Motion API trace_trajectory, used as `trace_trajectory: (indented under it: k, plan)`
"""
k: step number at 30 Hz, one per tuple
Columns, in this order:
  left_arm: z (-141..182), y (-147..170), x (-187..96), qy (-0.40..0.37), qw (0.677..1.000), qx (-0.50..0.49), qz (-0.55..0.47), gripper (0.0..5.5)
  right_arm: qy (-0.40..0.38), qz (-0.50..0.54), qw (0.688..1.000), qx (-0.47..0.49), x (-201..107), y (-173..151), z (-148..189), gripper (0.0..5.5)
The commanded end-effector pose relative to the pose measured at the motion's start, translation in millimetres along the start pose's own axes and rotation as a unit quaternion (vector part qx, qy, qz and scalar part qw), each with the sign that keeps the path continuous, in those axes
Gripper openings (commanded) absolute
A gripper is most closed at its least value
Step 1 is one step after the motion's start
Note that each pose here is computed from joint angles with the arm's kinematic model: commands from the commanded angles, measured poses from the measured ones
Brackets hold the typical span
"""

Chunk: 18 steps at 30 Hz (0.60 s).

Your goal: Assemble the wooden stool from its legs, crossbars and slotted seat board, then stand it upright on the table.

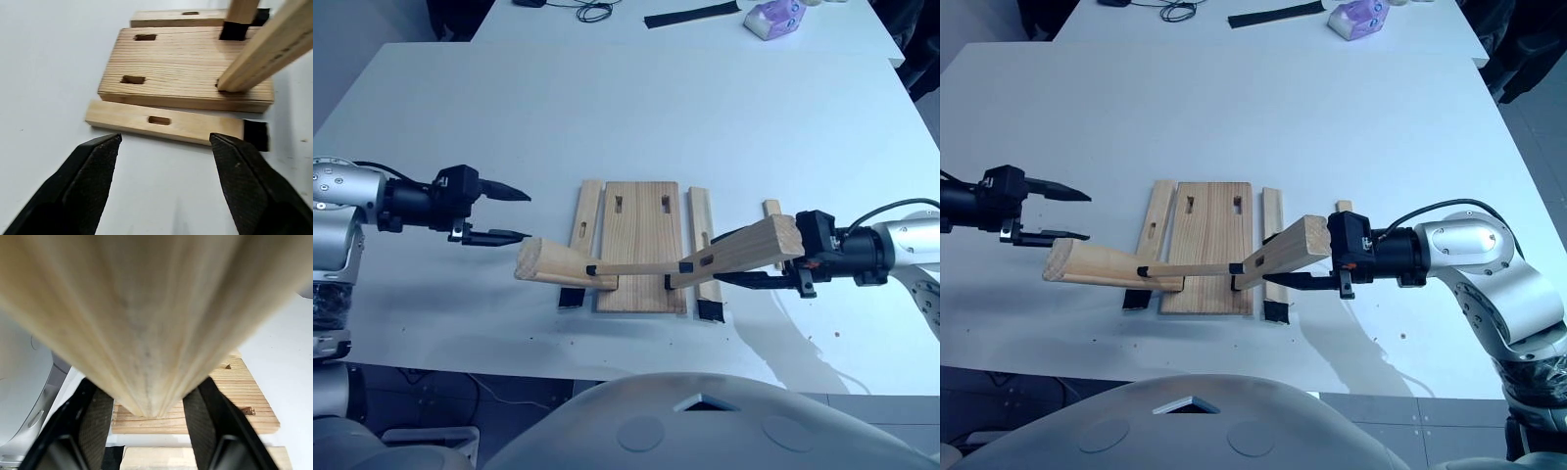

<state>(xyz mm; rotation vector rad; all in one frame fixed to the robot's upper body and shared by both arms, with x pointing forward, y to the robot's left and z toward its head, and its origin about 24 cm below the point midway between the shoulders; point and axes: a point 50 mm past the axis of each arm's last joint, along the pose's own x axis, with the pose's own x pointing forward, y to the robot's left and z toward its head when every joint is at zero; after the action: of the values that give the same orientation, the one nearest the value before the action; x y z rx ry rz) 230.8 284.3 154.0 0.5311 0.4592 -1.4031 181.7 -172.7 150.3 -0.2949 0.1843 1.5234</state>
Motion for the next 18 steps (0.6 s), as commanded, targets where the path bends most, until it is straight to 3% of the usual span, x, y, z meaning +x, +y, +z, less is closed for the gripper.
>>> trace_trajectory:
  k: [1,8,18]
  plan:
    - [0.1,-18.6,2.0,0.002,0.998,-0.029,-0.053,3.36,0.029,-0.005,0.999,0.016,-1.4,1.4,-8.3,2.03]
    - [1.8,-49.9,33.7,-0.038,0.992,-0.057,-0.109,3.36,0.026,0.008,1.0,0.008,1.9,-3.2,-4.8,2.03]
    - [14.4,-40.4,57.5,-0.094,0.993,-0.061,-0.041,3.36,0.025,0.014,1.0,0.007,4.1,-3.3,-3.9,2.03]
